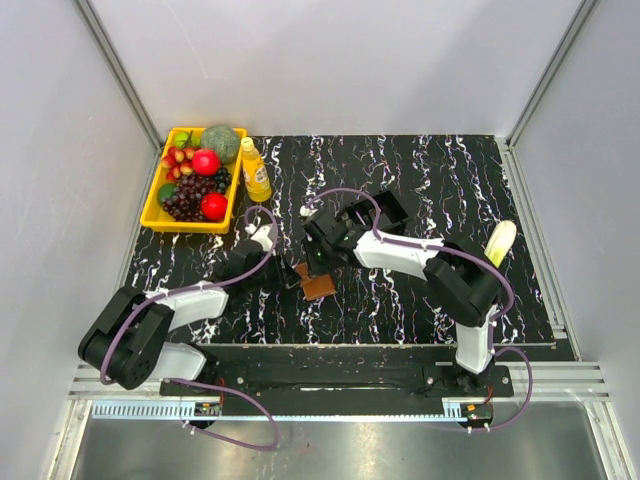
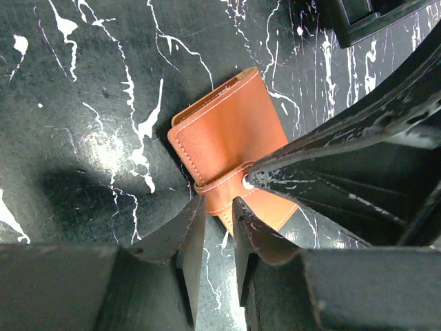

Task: Put the credit cards into the card holder
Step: Close the card holder at the center of the board.

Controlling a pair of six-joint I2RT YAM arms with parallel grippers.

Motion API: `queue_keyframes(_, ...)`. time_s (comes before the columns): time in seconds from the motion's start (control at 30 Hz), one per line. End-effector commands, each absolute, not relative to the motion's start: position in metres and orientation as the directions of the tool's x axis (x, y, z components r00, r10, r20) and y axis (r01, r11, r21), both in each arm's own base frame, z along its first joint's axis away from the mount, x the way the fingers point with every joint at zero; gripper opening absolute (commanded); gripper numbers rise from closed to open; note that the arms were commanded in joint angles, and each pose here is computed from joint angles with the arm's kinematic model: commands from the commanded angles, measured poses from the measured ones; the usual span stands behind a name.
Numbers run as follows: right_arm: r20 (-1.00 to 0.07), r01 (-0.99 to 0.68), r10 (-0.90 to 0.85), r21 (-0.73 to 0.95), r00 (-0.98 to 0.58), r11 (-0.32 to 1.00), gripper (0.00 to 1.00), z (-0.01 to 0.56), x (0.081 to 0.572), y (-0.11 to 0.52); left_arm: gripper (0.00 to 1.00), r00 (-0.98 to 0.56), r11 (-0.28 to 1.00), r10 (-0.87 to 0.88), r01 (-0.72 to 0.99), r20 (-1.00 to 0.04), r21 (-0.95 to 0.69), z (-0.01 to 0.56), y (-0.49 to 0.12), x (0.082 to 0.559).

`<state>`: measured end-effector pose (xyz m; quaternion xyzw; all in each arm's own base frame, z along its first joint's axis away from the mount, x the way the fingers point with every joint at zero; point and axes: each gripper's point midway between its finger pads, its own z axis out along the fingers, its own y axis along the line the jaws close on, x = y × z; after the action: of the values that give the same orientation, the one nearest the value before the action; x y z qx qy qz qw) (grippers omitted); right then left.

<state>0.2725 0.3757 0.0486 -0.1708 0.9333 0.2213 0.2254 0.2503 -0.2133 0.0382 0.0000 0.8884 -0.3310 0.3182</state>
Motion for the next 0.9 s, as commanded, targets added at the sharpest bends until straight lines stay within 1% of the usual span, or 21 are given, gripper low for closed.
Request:
queue_keyframes(0.0,-0.508,-0.427,-0.222,0.333,-0.832,0.841,0.03,0.052,0.267,0.376,0.27,-0.742,0.757,-0.249,0.252,-0.623,-0.602,0.062,-0.224,0.273)
queue_keyframes(0.2,-0.482,-0.422,-0.235,0.328,-0.844,0.845,0.02,0.042,0.263,0.374,0.27,-0.754,0.747,-0.244,0.256,-0.611,-0.614,0.060,-0.231,0.278)
queue_keyframes(0.37,-0.470,-0.415,-0.255,0.277,-0.845,0.867,0.02,0.028,0.264,0.364,0.27,-0.764,0.745,-0.232,0.259,-0.602,-0.615,0.054,-0.232,0.275)
queue_keyframes(0.5,-0.445,-0.412,-0.260,0.289,-0.857,0.864,0.01,0.023,0.256,0.364,0.26,-0.775,0.735,-0.216,0.272,-0.595,-0.621,0.053,-0.235,0.272)
queue_keyframes(0.63,-0.434,-0.422,-0.283,0.266,-0.855,0.867,0.01,0.014,0.257,0.361,0.25,-0.759,0.730,-0.217,0.291,-0.614,-0.618,0.056,-0.238,0.271)
queue_keyframes(0.73,-0.424,-0.422,-0.291,0.258,-0.858,0.869,0.01,0.009,0.256,0.361,0.25,-0.773,0.737,-0.197,0.289,-0.603,-0.611,0.051,-0.240,0.270)
queue_keyframes(0.8,-0.418,-0.420,-0.293,0.252,-0.860,0.872,0.02,0.007,0.254,0.359,0.21,-0.780,0.735,-0.187,0.292,-0.598,-0.612,0.047,-0.242,0.268)
queue_keyframes(0.87,-0.408,-0.417,-0.297,0.244,-0.863,0.876,0.02,0.002,0.254,0.358,0.21,-0.774,0.741,-0.196,0.286,-0.602,-0.608,0.045,-0.241,0.265)
